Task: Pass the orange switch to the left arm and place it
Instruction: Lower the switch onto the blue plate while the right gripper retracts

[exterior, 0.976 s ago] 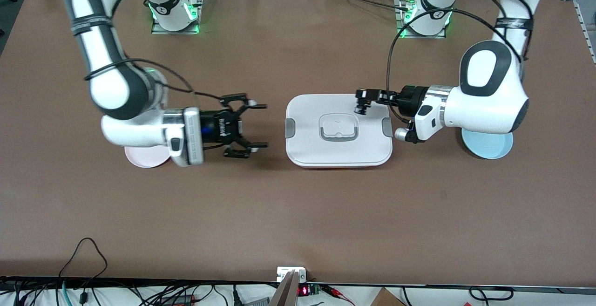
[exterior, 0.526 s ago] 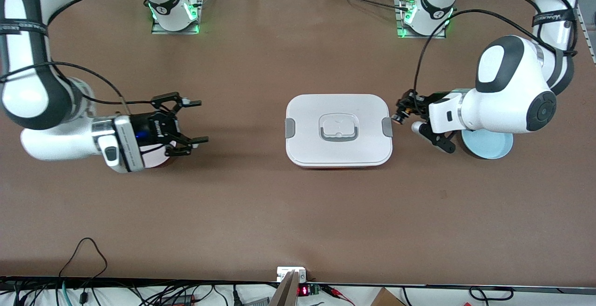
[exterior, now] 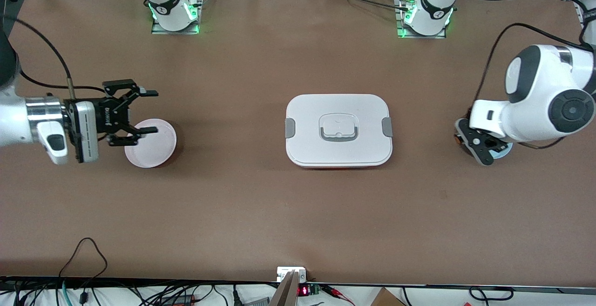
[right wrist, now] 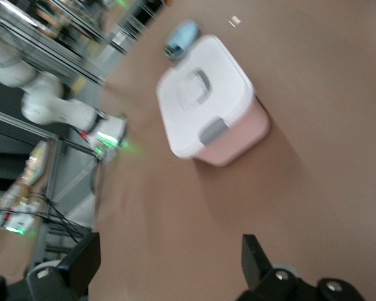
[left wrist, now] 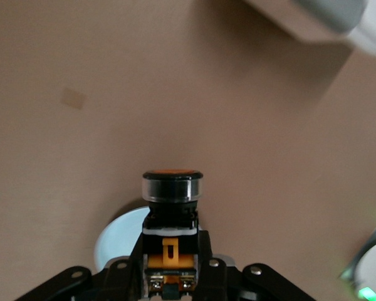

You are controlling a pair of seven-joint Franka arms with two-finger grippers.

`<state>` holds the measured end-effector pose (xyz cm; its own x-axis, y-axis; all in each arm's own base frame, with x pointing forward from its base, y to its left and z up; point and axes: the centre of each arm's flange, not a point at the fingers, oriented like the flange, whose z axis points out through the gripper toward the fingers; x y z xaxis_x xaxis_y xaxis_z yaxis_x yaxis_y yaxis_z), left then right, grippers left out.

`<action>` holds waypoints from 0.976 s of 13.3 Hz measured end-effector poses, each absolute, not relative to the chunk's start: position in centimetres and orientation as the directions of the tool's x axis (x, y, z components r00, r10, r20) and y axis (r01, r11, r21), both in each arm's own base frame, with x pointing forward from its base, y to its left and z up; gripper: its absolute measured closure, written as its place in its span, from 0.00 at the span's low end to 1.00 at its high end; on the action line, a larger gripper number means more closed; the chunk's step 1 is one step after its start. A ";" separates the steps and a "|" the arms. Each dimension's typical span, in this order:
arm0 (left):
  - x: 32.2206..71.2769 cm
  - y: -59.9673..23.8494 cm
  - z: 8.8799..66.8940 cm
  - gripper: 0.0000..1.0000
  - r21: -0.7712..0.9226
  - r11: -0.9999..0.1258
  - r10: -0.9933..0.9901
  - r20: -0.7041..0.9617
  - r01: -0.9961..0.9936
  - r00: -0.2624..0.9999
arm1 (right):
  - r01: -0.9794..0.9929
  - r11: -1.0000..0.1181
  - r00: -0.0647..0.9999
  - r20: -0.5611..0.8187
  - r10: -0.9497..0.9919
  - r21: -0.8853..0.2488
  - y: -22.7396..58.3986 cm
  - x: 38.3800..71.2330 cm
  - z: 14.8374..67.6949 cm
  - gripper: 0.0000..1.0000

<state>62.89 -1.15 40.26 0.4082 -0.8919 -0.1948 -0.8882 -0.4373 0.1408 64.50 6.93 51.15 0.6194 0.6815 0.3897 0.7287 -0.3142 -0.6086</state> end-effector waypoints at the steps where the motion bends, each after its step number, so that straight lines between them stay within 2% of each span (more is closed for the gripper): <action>1: 63.5 1.0 39.5 0.67 0.130 -0.371 -0.920 -0.188 -0.919 0.345 | 0.732 -0.395 0.632 0.336 0.698 -0.556 6.5 63.8 53.5 0.00; 5: 64.7 10.4 34.9 0.67 0.118 -0.171 -0.979 -0.131 -0.978 0.156 | 0.675 -0.652 0.719 0.111 0.686 -0.347 8.2 59.5 61.1 0.00; 8: 63.7 15.5 30.1 0.67 0.129 -0.118 -0.989 -0.103 -0.985 0.105 | 0.589 -0.775 0.795 -0.007 0.606 -0.231 10.1 57.0 62.3 0.00; 10: 62.5 16.0 27.6 0.67 0.155 -0.078 -0.994 -0.089 -0.985 0.065 | 0.547 -0.821 0.827 -0.047 0.560 -0.163 9.2 56.2 62.4 0.00; 13: 61.3 15.3 26.0 0.67 0.183 -0.021 -0.997 -0.072 -0.983 0.008 | 0.557 -0.830 0.829 -0.069 0.556 0.004 7.6 55.4 63.1 0.00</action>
<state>61.30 15.32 25.95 0.0084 -0.9974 -0.0716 -0.9828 -0.0214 0.1832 55.40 7.59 63.09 0.8286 0.5555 -0.0686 0.5571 -0.8305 0.0037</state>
